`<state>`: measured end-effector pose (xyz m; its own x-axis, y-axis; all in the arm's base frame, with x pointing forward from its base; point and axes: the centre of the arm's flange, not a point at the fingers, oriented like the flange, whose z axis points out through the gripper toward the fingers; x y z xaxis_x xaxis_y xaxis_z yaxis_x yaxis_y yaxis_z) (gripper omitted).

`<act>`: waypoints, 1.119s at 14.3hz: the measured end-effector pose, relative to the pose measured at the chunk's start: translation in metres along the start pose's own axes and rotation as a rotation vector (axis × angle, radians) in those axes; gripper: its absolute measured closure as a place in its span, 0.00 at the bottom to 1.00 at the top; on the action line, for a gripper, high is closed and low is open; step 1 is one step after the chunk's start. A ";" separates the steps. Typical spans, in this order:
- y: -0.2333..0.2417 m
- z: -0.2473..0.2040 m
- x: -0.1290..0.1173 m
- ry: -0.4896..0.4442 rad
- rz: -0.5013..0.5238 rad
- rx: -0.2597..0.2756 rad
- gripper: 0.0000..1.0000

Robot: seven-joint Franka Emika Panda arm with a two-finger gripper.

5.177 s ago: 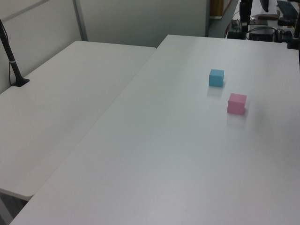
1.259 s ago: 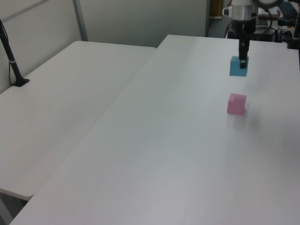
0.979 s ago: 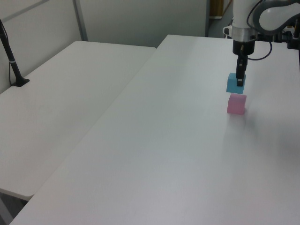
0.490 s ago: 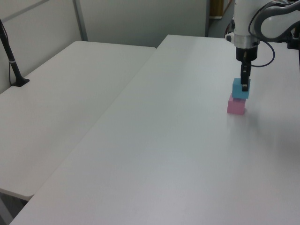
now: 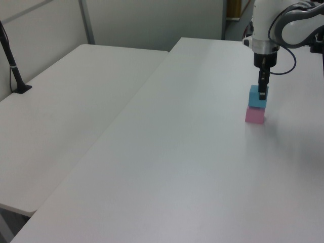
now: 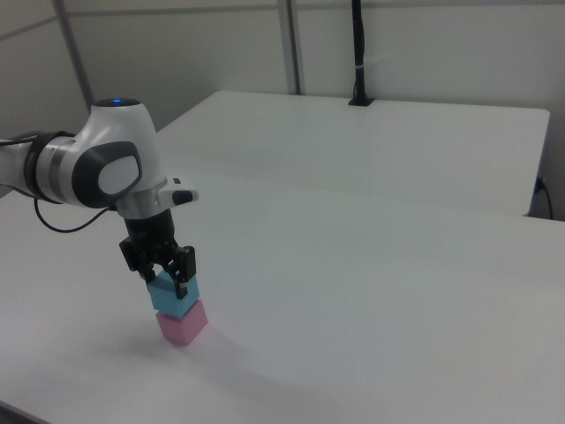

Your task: Put blue cube on pink cube

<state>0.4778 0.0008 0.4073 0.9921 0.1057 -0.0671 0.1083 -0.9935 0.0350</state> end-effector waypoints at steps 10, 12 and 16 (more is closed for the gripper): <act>0.002 0.000 0.007 0.009 0.009 -0.008 0.00; 0.015 -0.039 0.017 0.036 0.038 -0.012 0.00; 0.052 -0.154 0.027 0.092 0.114 -0.014 0.00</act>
<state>0.5195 -0.0419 0.5609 0.9996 -0.0038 0.0296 -0.0053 -0.9987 0.0514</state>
